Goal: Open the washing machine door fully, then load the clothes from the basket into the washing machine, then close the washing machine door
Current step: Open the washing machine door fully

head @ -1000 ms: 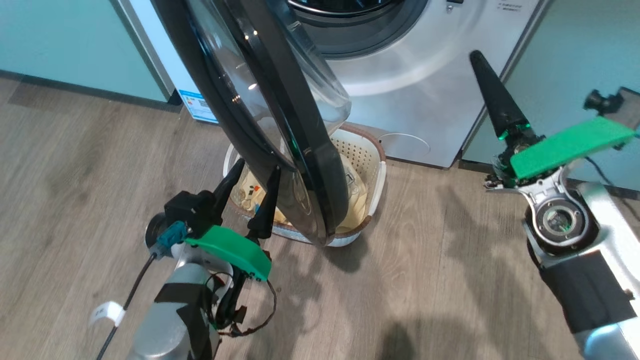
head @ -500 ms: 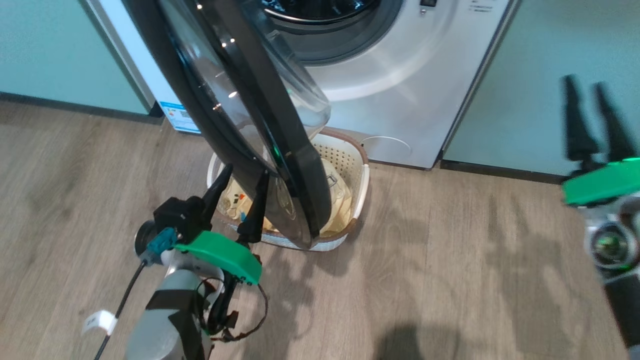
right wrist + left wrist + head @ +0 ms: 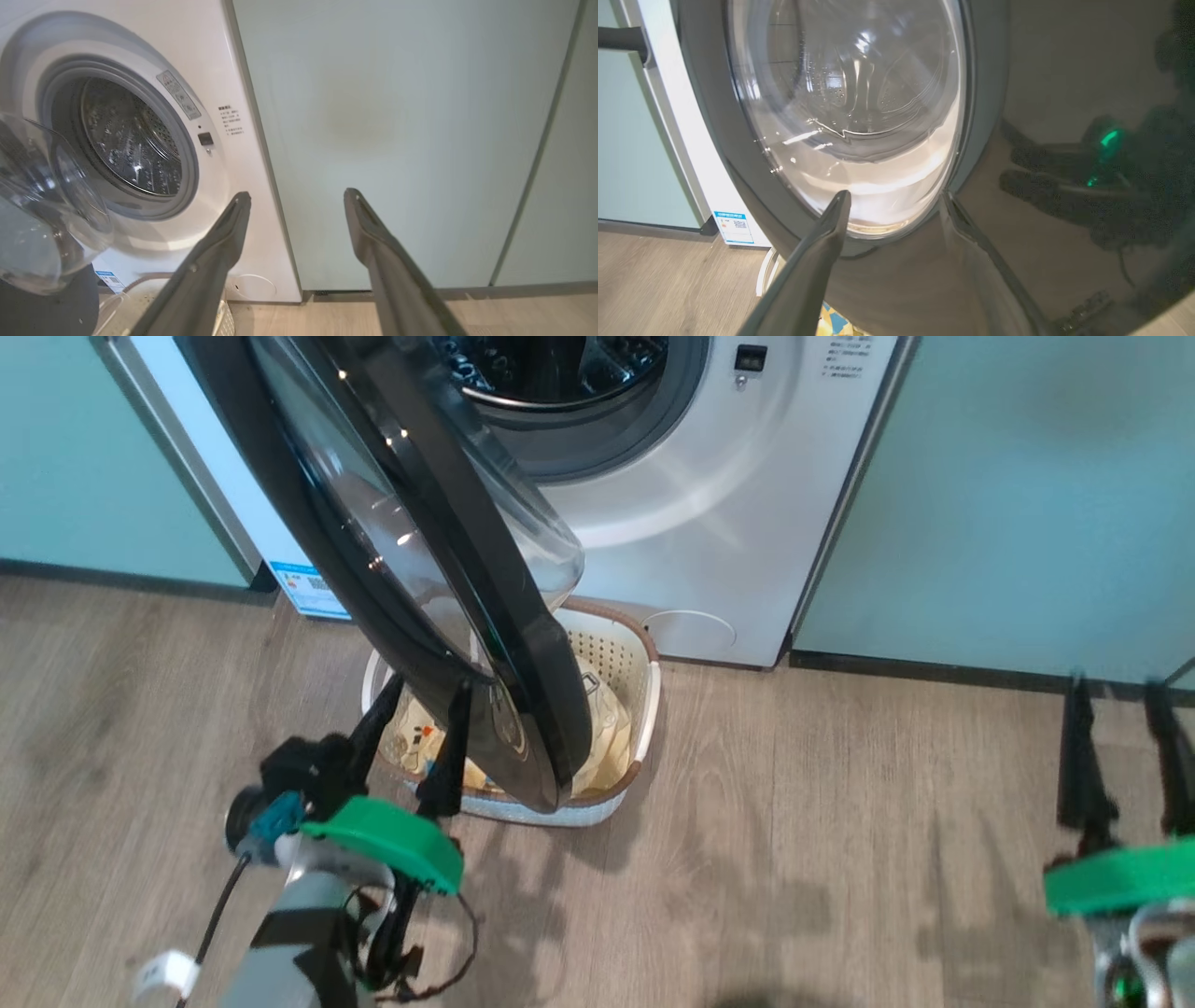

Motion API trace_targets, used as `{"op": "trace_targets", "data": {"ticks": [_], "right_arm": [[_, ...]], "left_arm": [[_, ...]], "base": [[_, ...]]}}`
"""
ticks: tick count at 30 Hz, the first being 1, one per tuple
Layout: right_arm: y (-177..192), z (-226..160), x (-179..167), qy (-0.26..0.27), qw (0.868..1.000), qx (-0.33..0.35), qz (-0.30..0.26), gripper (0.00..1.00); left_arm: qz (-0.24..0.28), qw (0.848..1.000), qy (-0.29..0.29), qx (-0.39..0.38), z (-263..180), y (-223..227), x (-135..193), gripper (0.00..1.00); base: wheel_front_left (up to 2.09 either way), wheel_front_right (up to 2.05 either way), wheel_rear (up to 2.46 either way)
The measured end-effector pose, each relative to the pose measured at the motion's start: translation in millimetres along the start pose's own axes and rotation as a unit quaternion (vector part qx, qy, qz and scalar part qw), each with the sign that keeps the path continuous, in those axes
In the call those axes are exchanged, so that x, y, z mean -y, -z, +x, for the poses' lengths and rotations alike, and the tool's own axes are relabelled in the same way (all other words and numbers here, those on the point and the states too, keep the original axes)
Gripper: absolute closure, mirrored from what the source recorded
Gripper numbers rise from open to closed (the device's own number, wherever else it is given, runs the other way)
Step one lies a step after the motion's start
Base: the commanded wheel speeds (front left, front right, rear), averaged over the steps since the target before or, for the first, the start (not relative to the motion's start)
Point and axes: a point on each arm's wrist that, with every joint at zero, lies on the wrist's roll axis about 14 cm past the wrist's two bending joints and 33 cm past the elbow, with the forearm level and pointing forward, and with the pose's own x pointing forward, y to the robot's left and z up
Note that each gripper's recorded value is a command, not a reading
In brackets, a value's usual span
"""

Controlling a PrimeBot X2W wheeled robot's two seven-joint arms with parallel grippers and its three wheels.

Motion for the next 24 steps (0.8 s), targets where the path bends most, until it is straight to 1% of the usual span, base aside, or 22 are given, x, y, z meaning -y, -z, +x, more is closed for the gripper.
{"op": "trace_targets", "data": {"ticks": [1, 6, 10, 24], "right_arm": [[7, -13, 5, 0.014, 1.0, -0.011, -0.008, 0.0], [31, -49, 11, 0.042, 0.998, -0.053, -0.013, 0.0], [38, -63, 13, 0.052, 0.996, -0.065, -0.014, 0.0], [32, -77, 12, 0.06, 0.996, -0.058, -0.015, 0.0]], "left_arm": [[-0.001, 1.0, -0.006, -0.003, -5, 2, -3, 0.0], [-0.002, 1.0, -0.01, -0.008, -11, 5, -5, 0.0], [-0.002, 1.0, -0.009, -0.006, -11, 4, -4, 0.0], [0.001, 1.0, -0.012, -0.011, -21, 6, -5, 0.0]], "base": [[0.0, 0.0, 0.0], [0.0, 0.0, 0.0], [0.0, 0.0, 0.0], [0.0, 0.0, 0.0]]}}
